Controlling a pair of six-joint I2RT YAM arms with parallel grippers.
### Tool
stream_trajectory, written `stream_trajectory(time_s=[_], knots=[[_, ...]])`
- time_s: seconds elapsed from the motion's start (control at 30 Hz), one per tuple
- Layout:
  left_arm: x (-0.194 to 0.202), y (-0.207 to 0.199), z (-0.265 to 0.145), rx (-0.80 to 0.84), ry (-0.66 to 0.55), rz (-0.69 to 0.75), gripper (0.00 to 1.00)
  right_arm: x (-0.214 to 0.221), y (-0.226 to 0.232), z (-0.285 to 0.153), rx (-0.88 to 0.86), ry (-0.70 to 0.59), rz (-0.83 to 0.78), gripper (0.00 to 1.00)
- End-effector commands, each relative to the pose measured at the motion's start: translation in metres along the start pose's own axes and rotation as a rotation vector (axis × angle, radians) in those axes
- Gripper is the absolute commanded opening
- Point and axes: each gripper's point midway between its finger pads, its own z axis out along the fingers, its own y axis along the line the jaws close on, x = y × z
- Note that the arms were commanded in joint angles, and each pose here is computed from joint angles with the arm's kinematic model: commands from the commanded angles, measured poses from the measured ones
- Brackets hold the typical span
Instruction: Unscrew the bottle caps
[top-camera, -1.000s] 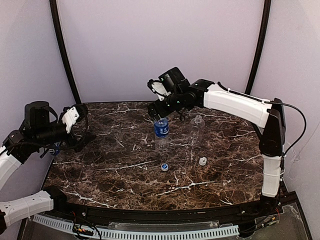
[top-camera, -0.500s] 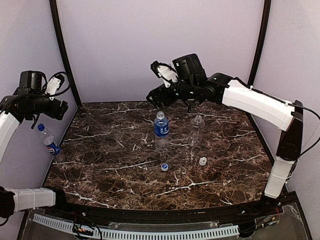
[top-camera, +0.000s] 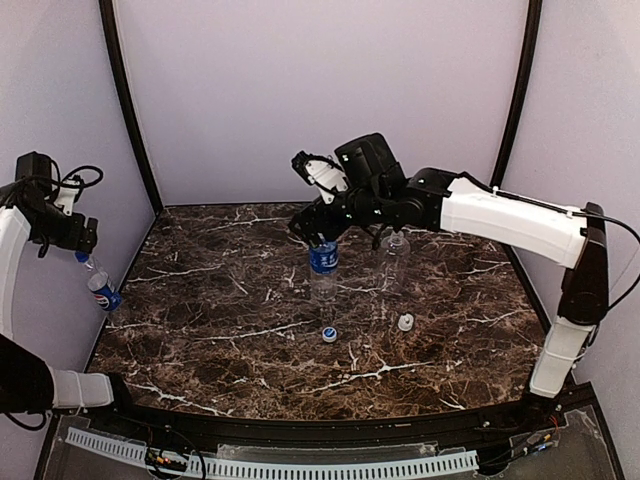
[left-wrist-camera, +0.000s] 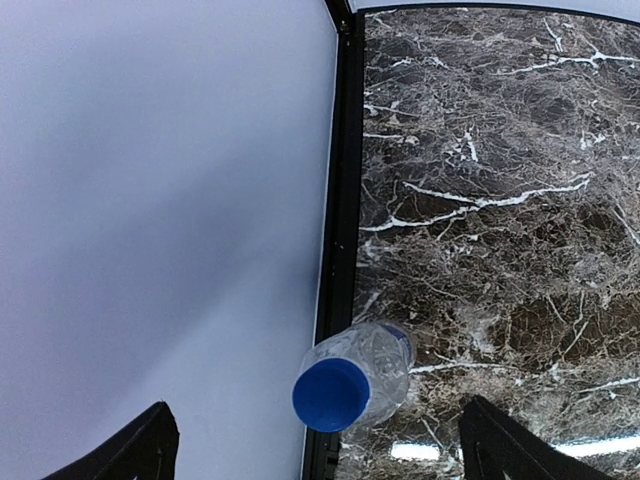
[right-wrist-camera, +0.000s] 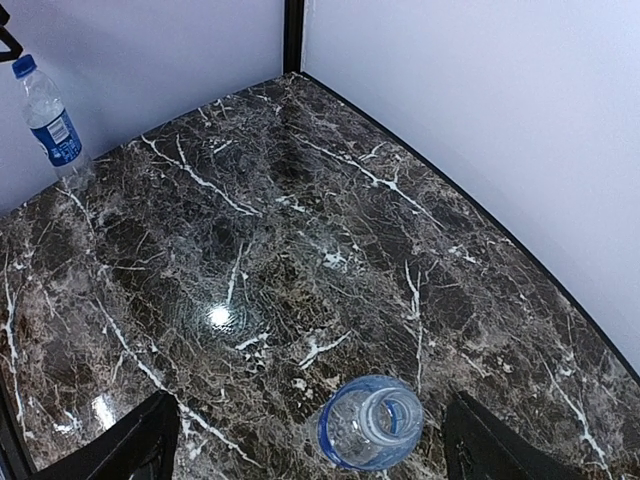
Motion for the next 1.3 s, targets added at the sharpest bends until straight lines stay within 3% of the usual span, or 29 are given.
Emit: stream_trajectory(time_s=[0.0,0.2,0.37,0.77,1.1,1.27], knots=[[0.017,-0.012,0.019,0.099,0.048,-0.040,0.99,-0.016,0.006,-0.014,0.002,-0.066,-0.006,0.90],[0.029,-0.026,0.037,0.198,0.037,-0.078,0.95,-0.009,0.008,-0.013,0.012,-0.059,-0.018,0.91],[0.037,-0.024,0.044,0.175,0.062,-0.092,0.76,-0.003,0.007,-0.010,0.022,-0.045,-0.035,0.91],[0.052,-0.011,0.059,0.074,0.083,-0.047,0.56,0.000,0.008,-0.011,0.020,-0.040,-0.049,0.91],[0.048,-0.009,0.062,0.053,0.048,-0.030,0.54,0.002,0.008,-0.011,0.019,-0.031,-0.061,0.91],[0.043,-0.007,0.062,0.049,0.031,-0.026,0.59,0.003,0.008,-0.011,0.018,-0.023,-0.063,0.91]])
